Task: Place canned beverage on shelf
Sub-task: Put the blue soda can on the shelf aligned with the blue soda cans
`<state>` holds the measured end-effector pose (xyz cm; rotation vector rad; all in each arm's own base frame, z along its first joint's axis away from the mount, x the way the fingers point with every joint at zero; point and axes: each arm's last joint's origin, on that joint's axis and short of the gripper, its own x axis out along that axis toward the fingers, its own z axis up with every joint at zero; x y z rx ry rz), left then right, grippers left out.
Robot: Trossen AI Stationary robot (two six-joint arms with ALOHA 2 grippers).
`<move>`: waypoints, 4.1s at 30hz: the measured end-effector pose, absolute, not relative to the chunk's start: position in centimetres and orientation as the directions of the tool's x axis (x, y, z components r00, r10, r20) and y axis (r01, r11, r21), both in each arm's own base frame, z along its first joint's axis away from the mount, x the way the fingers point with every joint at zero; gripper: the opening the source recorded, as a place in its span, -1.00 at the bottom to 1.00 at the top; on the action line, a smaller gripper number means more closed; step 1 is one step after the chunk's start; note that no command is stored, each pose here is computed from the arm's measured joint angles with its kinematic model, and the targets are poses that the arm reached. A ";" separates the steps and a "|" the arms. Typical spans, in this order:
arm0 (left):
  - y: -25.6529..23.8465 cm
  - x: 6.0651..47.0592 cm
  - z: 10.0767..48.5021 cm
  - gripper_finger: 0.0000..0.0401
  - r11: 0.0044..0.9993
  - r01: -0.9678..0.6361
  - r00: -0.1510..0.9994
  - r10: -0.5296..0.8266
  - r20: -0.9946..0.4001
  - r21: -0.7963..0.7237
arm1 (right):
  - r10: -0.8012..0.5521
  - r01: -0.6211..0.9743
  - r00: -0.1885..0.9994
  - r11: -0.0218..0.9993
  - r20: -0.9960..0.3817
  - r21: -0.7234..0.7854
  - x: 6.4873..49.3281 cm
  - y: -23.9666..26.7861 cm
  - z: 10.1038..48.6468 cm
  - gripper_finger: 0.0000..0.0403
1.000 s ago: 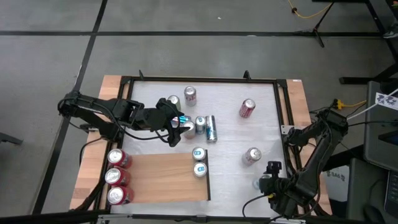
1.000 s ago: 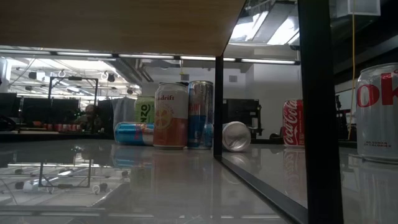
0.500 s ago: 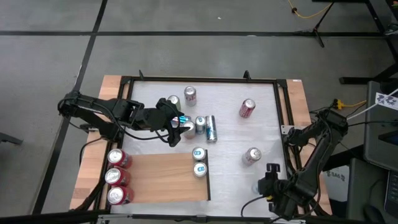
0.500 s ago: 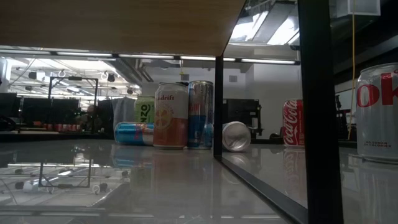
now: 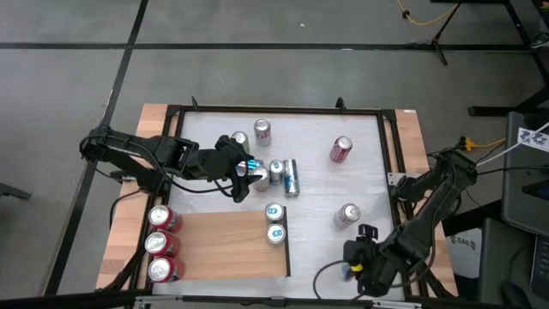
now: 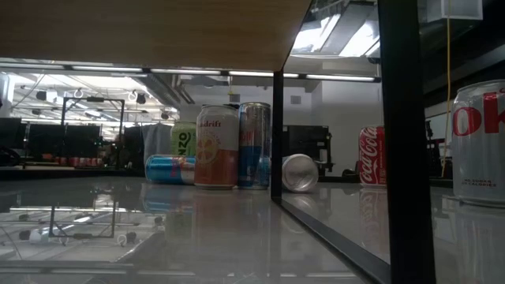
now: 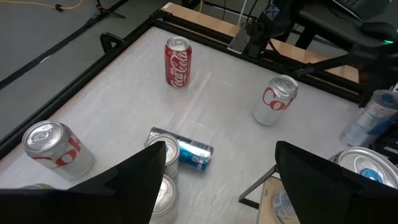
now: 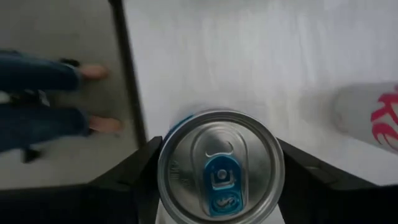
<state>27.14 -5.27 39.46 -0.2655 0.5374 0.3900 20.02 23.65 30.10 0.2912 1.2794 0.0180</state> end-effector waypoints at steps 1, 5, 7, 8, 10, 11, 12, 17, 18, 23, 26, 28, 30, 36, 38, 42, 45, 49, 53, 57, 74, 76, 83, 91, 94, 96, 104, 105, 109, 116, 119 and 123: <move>-5.3 27.1 39.5 0.47 0.893 -0.426 0.789 0.289 -0.542 -0.143 | 0.188 0.158 0.306 0.957 -0.933 0.245 20.4 23.5 30.8 0.13; -5.2 27.0 39.2 0.47 0.895 -0.429 0.772 0.292 -0.564 -0.123 | 0.252 0.183 0.396 0.920 -0.883 0.345 22.1 22.6 34.3 0.11; -5.2 26.8 39.0 0.47 0.897 -0.431 0.753 0.295 -0.588 -0.102 | 0.283 0.189 0.445 0.898 -0.850 0.398 22.8 22.1 36.3 0.11; -5.2 26.7 38.8 0.47 0.899 -0.428 0.744 0.291 -0.602 -0.094 | 0.295 0.190 0.470 0.887 -0.832 0.422 23.0 21.9 37.3 0.12; -5.3 26.4 38.6 0.47 0.904 -0.420 0.724 0.284 -0.629 -0.075 | 0.305 0.191 0.526 0.868 -0.794 0.459 23.4 21.3 39.1 0.12; -5.4 26.3 38.5 0.47 0.909 -0.413 0.715 0.280 -0.641 -0.063 | 0.308 0.186 0.551 0.861 -0.776 0.474 23.5 21.0 39.9 0.12; -5.6 26.1 38.4 0.47 0.914 -0.401 0.708 0.271 -0.652 -0.055 | 0.309 0.175 0.576 0.858 -0.757 0.483 23.6 20.8 40.7 0.12; -6.9 25.4 37.9 0.47 0.943 -0.332 0.681 0.214 -0.700 -0.035 | 0.277 0.146 0.673 0.859 -0.686 0.490 24.5 20.0 43.1 0.12; -7.3 25.3 37.9 0.47 0.949 -0.313 0.681 0.196 -0.706 -0.040 | 0.270 0.136 0.684 0.865 -0.677 0.482 24.9 19.9 43.3 0.12; -9.4 24.6 37.9 0.47 0.971 -0.225 0.690 0.099 -0.717 -0.082 | 0.268 0.058 0.724 0.894 -0.635 0.444 27.6 20.5 43.2 0.12; -10.6 24.1 37.9 0.47 0.973 -0.204 0.694 0.064 -0.717 -0.112 | 0.262 0.018 0.733 0.915 -0.627 0.404 29.0 20.6 43.0 0.12; -11.4 23.7 37.9 0.47 0.972 -0.194 0.697 0.040 -0.716 -0.136 | 0.249 0.007 0.736 0.927 -0.630 0.374 29.5 20.5 42.9 0.12; -12.2 23.5 37.9 0.47 0.968 -0.190 0.705 0.017 -0.709 -0.166 | 0.231 0.000 0.741 0.939 -0.630 0.344 29.7 20.5 42.7 0.12; -15.1 24.0 37.4 0.47 0.968 -0.130 0.737 -0.051 -0.674 -0.216 | 0.180 0.003 0.758 0.960 -0.627 0.279 30.0 20.3 42.6 0.12; -16.1 24.5 36.9 0.47 0.969 -0.112 0.739 -0.067 -0.671 -0.220 | 0.175 0.003 0.762 0.962 -0.624 0.274 30.0 20.4 42.6 0.12; -17.9 25.7 35.7 0.47 0.970 -0.086 0.743 -0.090 -0.664 -0.228 | 0.170 0.004 0.749 0.965 -0.640 0.261 30.2 20.5 41.9 0.13; -19.1 26.6 34.8 0.47 0.967 -0.074 0.751 -0.106 -0.651 -0.243 | 0.169 -0.001 0.734 0.969 -0.657 0.248 30.7 21.0 41.1 0.13; -20.4 27.8 33.5 0.47 0.967 -0.066 0.754 -0.114 -0.647 -0.247 | 0.181 -0.017 0.708 0.971 -0.683 0.240 31.5 21.6 40.0 0.13; -21.3 28.9 32.2 0.47 0.957 -0.092 0.752 -0.114 -0.649 -0.275 | 0.172 -0.013 0.695 0.974 -0.698 0.226 31.9 21.9 39.2 0.13; -21.9 29.6 31.1 0.47 0.938 -0.144 0.744 -0.107 -0.659 -0.315 | 0.165 -0.010 0.688 0.976 -0.707 0.218 32.2 22.1 38.7 0.13; -22.8 31.2 28.6 0.47 0.838 -0.333 0.744 -0.048 -0.666 -0.432 | 0.129 0.010 0.681 0.983 -0.721 0.185 32.6 22.3 38.0 0.13; -22.8 31.2 28.6 0.47 0.838 -0.335 0.744 -0.045 -0.667 -0.431 | 0.130 0.009 0.680 0.983 -0.722 0.185 32.6 22.3 37.9 0.13; -22.7 31.3 28.6 0.47 0.838 -0.344 0.750 -0.027 -0.661 -0.424 | 0.143 0.000 0.668 0.981 -0.730 0.192 32.9 22.6 37.5 0.13; -22.3 31.4 28.5 0.47 0.838 -0.354 0.743 -0.019 -0.669 -0.416 | 0.125 0.011 0.671 0.984 -0.731 0.178 32.9 22.5 37.4 0.13; -22.4 31.5 28.3 0.47 0.839 -0.356 0.739 -0.016 -0.674 -0.411 | 0.124 0.011 0.671 0.984 -0.731 0.177 32.9 22.5 37.4 0.13; -22.5 31.6 28.0 0.47 0.841 -0.357 0.733 -0.017 -0.680 -0.406 | 0.124 0.011 0.671 0.984 -0.731 0.177 32.9 22.5 37.4 0.13; -22.7 31.9 27.4 0.47 0.844 -0.355 0.719 -0.027 -0.694 -0.401 | 0.138 0.002 0.663 0.982 -0.736 0.187 32.9 22.6 37.4 0.13; -22.7 31.9 27.4 0.47 0.844 -0.356 0.719 -0.027 -0.695 -0.401 | 0.139 0.002 0.663 0.982 -0.736 0.187 33.0 22.6 37.4 0.13; -22.7 31.9 27.4 0.47 0.845 -0.354 0.717 -0.030 -0.696 -0.401 | 0.144 -0.001 0.661 0.982 -0.736 0.191 33.0 22.6 37.4 0.13; -22.7 31.9 27.3 0.47 0.845 -0.354 0.717 -0.030 -0.697 -0.401 | 0.147 -0.001 0.664 0.981 -0.734 0.195 33.0 22.6 37.4 0.13; -22.7 31.9 27.4 0.47 0.845 -0.355 0.717 -0.029 -0.696 -0.401 | 0.147 -0.001 0.664 0.981 -0.733 0.197 33.0 22.6 37.4 0.15; -22.7 31.9 27.4 0.47 0.845 -0.356 0.718 -0.027 -0.695 -0.400 | 0.149 0.000 0.667 0.980 -0.730 0.200 33.0 22.6 37.4 0.27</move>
